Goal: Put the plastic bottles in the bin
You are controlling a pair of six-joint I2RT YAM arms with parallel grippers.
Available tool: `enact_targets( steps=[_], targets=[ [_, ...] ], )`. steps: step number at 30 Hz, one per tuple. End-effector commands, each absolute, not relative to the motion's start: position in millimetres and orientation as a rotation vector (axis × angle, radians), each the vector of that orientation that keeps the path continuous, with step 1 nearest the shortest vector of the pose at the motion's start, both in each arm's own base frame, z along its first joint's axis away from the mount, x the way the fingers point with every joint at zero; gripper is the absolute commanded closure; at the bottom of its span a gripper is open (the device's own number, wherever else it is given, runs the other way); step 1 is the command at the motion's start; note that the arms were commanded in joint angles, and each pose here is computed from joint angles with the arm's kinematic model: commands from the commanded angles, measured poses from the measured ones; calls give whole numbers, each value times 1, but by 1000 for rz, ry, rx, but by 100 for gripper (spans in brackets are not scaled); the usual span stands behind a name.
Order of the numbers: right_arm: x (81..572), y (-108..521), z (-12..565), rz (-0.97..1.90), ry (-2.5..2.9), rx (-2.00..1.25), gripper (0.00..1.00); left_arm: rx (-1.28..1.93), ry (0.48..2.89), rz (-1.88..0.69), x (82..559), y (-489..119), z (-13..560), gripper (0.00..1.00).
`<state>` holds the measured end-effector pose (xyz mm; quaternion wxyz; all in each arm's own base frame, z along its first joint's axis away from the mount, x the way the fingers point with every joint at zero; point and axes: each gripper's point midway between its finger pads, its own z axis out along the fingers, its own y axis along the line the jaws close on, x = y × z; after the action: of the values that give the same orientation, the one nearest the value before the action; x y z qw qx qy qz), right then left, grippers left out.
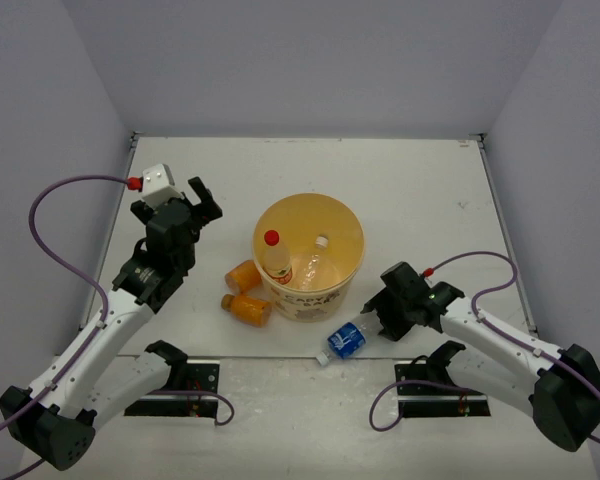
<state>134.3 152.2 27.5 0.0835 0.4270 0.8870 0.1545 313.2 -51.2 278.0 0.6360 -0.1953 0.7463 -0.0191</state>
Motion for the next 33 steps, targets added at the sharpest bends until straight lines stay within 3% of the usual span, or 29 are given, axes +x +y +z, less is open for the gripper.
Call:
enact_targets(
  steps=[1, 8, 19, 23, 26, 33],
  targets=[
    [159, 129, 51, 362, 2467, 1244, 75, -505, 1667, -29, 310, -41, 284, 0],
    [197, 75, 131, 259, 2104, 1092, 89, -499, 1673, -38, 312, -44, 281, 0],
    [218, -12, 329, 152, 1439, 962, 86, -460, 1720, -95, 320, -60, 281, 0],
    [219, 11, 454, 478, 1069, 688, 86, -416, 1740, -157, 318, -71, 284, 0],
    [221, 40, 493, 511, 1053, 462, 87, -422, 1751, -163, 316, -72, 281, 0],
    [255, 161, 508, 616, 1193, -108, 85, -449, 1828, -159, 308, -71, 267, 0]
  ],
)
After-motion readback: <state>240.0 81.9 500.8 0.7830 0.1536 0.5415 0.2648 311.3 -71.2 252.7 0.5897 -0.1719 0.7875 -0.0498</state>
